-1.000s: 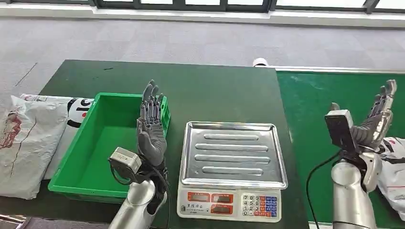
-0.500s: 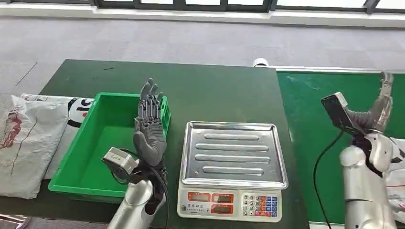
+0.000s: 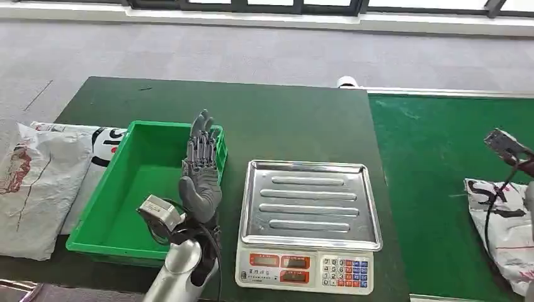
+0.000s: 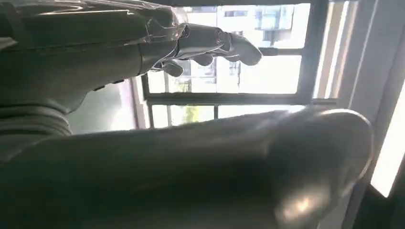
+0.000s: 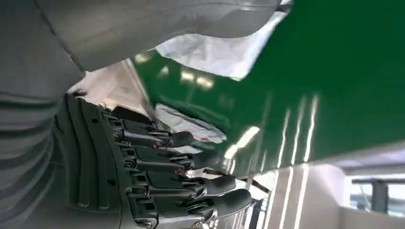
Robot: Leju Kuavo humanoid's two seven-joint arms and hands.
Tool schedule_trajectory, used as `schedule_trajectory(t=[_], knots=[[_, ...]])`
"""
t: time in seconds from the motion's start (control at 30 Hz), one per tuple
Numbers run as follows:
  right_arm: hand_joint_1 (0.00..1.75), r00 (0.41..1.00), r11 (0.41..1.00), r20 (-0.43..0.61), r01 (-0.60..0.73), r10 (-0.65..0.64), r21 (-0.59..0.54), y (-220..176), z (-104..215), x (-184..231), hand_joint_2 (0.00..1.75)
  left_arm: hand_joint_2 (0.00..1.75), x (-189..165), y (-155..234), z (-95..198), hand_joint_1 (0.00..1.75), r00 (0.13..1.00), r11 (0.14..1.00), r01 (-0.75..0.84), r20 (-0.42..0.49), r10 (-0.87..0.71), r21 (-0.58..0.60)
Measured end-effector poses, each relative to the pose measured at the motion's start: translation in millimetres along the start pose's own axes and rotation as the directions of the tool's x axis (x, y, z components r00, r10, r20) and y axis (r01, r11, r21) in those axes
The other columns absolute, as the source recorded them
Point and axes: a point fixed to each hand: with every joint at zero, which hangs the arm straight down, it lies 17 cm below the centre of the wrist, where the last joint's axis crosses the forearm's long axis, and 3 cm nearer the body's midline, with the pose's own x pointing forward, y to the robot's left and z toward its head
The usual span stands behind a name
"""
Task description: Moved the parcel from conveyor to table for the left to box.
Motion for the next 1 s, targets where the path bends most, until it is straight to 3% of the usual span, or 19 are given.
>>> schedule_trajectory(t=[0.13,0.23,0.57,0.6,0.83,1.0], knots=[[0.00,0.996,0.976,-0.011,-0.080,0.084,0.201,32.9,1.4,-41.6,0.00,0.00,-7.7,5.4,4.2,0.00,1.000,1.000,-0.022,-0.022,0.022,-0.006],[0.00,0.994,0.953,-0.010,-0.099,0.107,0.288,48.7,5.7,-59.6,0.00,0.00,-11.5,11.7,6.0,0.00,1.000,1.000,0.007,-0.029,-0.007,-0.001],[0.00,0.991,0.926,-0.021,-0.118,0.134,0.359,67.7,10.7,-96.1,0.00,0.00,-14.4,14.8,7.4,0.00,0.999,1.000,0.020,-0.035,-0.020,0.002],[0.00,0.991,0.925,-0.023,-0.118,0.135,0.361,68.3,10.9,-97.9,1.75,0.00,-14.4,14.8,7.4,0.00,0.999,1.000,0.020,-0.035,-0.020,0.002],[0.00,0.991,0.917,0.004,-0.125,0.133,0.380,80.0,14.3,-104.2,1.75,0.00,-14.2,16.4,7.4,0.00,0.999,1.000,0.019,-0.035,-0.019,0.007],[0.00,0.989,0.896,0.061,-0.150,0.137,0.419,129.8,31.2,-121.2,1.75,0.00,-14.1,20.8,7.5,0.00,0.999,1.000,0.022,-0.035,-0.021,0.016]])
